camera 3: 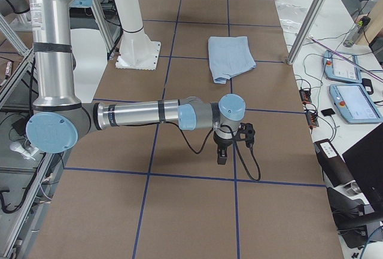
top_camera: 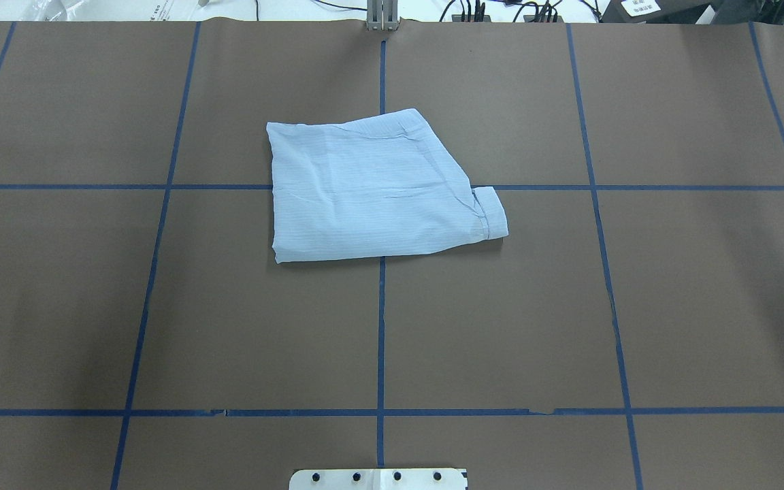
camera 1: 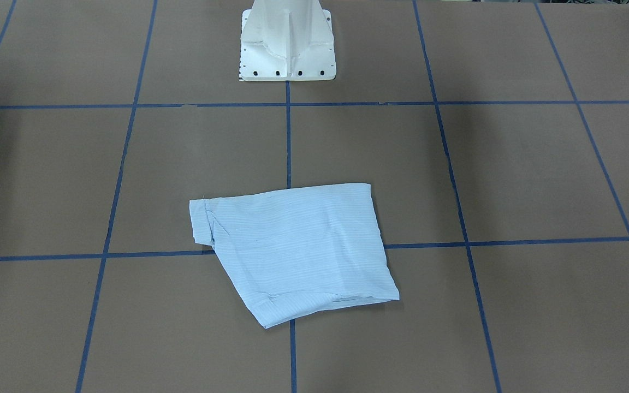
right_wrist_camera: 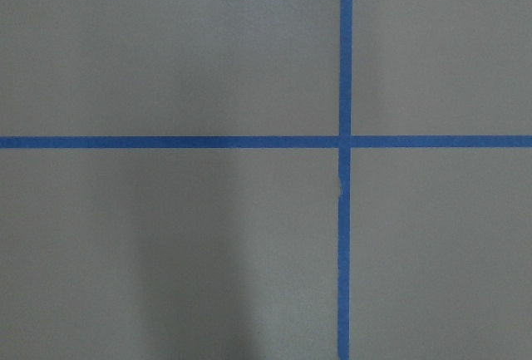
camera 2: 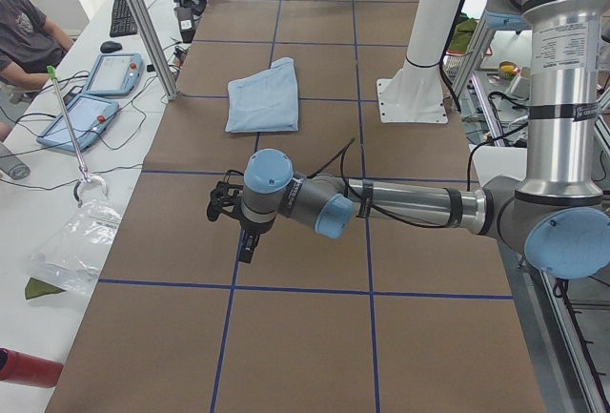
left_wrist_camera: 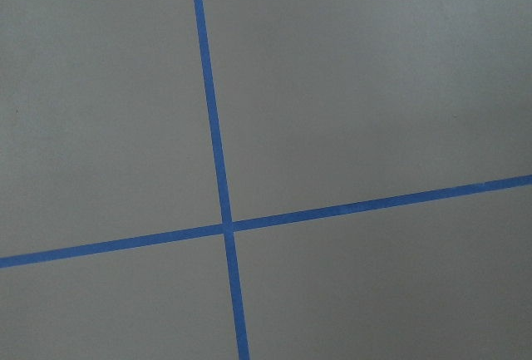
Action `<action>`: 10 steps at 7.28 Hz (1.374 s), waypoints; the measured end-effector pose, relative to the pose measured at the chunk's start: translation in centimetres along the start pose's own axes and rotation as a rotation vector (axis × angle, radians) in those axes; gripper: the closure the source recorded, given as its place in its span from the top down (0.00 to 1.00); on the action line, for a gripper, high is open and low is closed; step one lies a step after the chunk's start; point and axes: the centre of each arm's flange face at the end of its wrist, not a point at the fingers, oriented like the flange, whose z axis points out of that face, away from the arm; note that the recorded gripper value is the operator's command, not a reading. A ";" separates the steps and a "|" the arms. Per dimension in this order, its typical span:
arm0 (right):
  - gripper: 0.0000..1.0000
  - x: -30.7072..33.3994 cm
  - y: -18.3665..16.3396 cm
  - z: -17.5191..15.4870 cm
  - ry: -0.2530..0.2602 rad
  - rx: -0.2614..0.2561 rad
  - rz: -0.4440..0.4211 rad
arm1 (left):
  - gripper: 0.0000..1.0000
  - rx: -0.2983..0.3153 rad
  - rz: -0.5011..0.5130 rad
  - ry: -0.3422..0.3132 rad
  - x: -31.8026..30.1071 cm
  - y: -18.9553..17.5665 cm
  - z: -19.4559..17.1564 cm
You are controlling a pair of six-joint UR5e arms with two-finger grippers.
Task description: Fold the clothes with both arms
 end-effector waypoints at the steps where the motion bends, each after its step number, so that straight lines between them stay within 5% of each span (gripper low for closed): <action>1: 1.00 -0.3 -0.1 0.3 -0.001 -0.006 -0.005 | 1.00 -0.004 -0.010 -0.002 -0.3 0.5 -0.1; 10: 1.00 -0.1 -0.5 0.9 0.005 -0.014 -0.015 | 1.00 0.001 -0.008 -0.015 -0.3 0.6 -0.4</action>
